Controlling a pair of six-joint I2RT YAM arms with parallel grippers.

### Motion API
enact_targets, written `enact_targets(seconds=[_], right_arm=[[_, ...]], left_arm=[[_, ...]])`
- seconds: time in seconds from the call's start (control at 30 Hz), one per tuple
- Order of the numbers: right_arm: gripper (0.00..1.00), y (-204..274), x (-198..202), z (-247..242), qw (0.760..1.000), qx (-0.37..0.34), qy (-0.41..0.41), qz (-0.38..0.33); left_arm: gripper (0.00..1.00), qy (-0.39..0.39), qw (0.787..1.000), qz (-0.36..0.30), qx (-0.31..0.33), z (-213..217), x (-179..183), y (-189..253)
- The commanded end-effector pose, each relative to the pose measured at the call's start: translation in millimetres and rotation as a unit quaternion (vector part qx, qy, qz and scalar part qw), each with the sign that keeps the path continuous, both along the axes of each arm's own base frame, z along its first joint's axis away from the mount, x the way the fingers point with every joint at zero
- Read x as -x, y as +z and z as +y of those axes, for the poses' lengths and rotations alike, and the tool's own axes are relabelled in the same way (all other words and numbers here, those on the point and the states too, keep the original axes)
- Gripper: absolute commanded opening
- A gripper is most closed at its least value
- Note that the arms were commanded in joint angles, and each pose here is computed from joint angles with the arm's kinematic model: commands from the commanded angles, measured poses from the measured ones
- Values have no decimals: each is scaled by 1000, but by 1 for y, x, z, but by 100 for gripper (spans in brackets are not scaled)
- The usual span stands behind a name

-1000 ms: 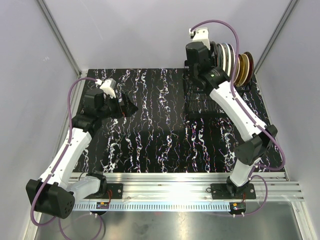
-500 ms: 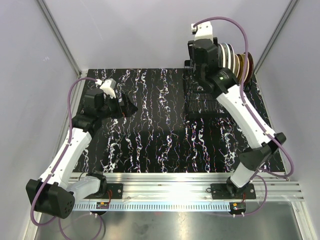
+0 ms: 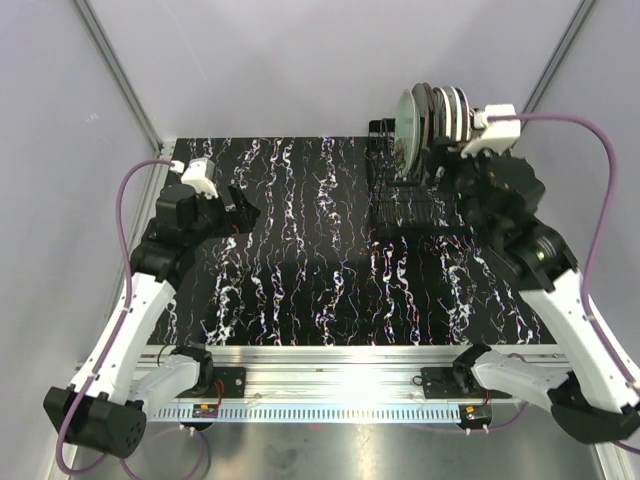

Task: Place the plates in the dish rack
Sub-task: Insert the plate into the dish rack

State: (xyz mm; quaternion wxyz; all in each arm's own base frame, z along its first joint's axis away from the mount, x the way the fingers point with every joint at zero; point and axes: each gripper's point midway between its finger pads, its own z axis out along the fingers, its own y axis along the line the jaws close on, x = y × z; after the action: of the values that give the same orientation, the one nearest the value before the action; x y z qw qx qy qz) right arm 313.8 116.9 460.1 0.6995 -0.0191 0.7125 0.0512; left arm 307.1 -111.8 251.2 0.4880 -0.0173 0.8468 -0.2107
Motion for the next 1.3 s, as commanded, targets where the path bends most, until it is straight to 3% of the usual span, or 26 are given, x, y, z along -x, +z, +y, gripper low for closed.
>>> enact_targets(seconds=[0.0,0.17,0.47,0.73,1.0,1.27], right_arm=[[79,-28,16,8,998,-39,34,20],[88,-114,35,-19,992,-48,3,116],[97,-201,59,-71,971,-79,-92,204],[100,-178,72,-68,978,-131,-66,149],[100,-227,58,-66,959,-134,-110,222],[100,-213,58,-84,956,-149,-163,191]], left_arm=[[99,43,997,-55,-21,19,-6,18],[99,73,993,-77,-50,32,-2,26],[99,96,988,-85,-80,48,24,14],[99,116,985,-92,-94,61,35,7],[99,123,982,-102,-97,65,38,11],[99,124,983,-93,-103,66,37,8]])
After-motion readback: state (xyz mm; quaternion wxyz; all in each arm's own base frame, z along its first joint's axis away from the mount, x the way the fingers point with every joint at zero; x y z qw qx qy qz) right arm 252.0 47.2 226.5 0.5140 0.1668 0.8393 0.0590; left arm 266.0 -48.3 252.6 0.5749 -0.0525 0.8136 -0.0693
